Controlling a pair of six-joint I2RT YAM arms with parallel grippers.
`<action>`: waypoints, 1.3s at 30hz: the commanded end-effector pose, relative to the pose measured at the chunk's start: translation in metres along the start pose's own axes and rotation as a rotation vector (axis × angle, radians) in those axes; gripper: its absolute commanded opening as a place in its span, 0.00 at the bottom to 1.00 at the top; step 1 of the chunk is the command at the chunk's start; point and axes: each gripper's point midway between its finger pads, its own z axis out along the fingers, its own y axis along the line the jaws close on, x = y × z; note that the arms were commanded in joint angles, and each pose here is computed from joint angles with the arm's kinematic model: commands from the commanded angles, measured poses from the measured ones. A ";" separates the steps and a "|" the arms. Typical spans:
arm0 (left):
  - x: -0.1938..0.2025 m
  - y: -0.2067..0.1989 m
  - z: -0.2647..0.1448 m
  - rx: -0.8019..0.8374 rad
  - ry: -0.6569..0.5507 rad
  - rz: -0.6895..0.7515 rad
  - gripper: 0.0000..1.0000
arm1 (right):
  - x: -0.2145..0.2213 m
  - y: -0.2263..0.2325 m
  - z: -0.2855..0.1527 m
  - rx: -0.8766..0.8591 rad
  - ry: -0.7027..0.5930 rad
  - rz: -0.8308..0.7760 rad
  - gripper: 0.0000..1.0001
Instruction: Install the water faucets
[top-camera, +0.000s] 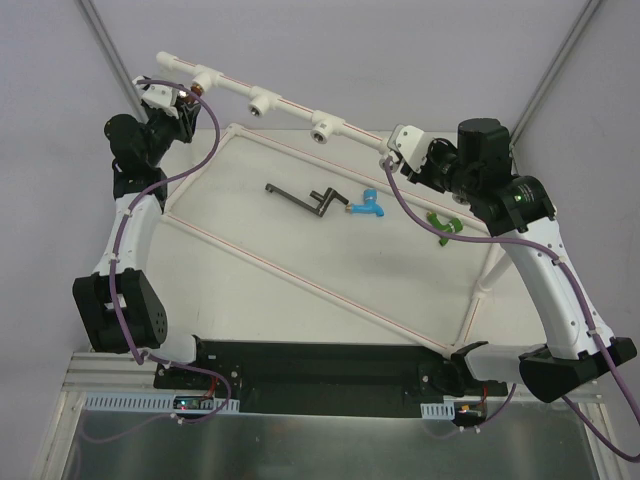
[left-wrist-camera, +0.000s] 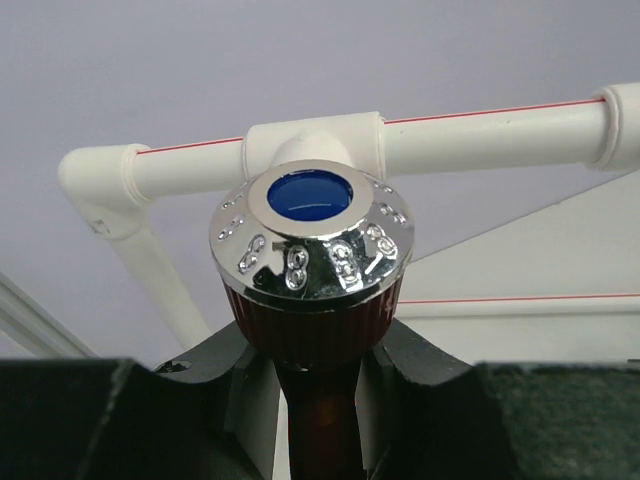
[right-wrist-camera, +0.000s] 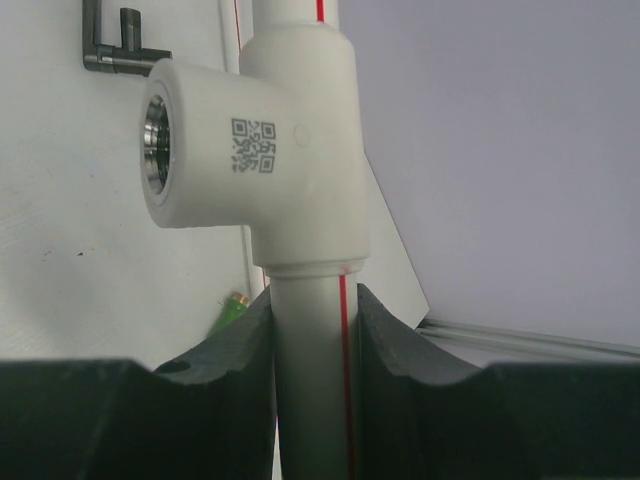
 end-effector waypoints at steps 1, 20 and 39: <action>0.062 -0.036 0.006 0.115 0.182 0.041 0.00 | 0.002 0.027 -0.004 -0.080 0.016 0.045 0.02; 0.084 -0.019 -0.002 0.075 0.350 0.537 0.00 | 0.001 0.029 -0.006 -0.082 0.010 0.031 0.02; 0.105 -0.002 -0.012 0.062 0.497 0.928 0.09 | -0.001 0.032 -0.006 -0.091 0.003 0.015 0.02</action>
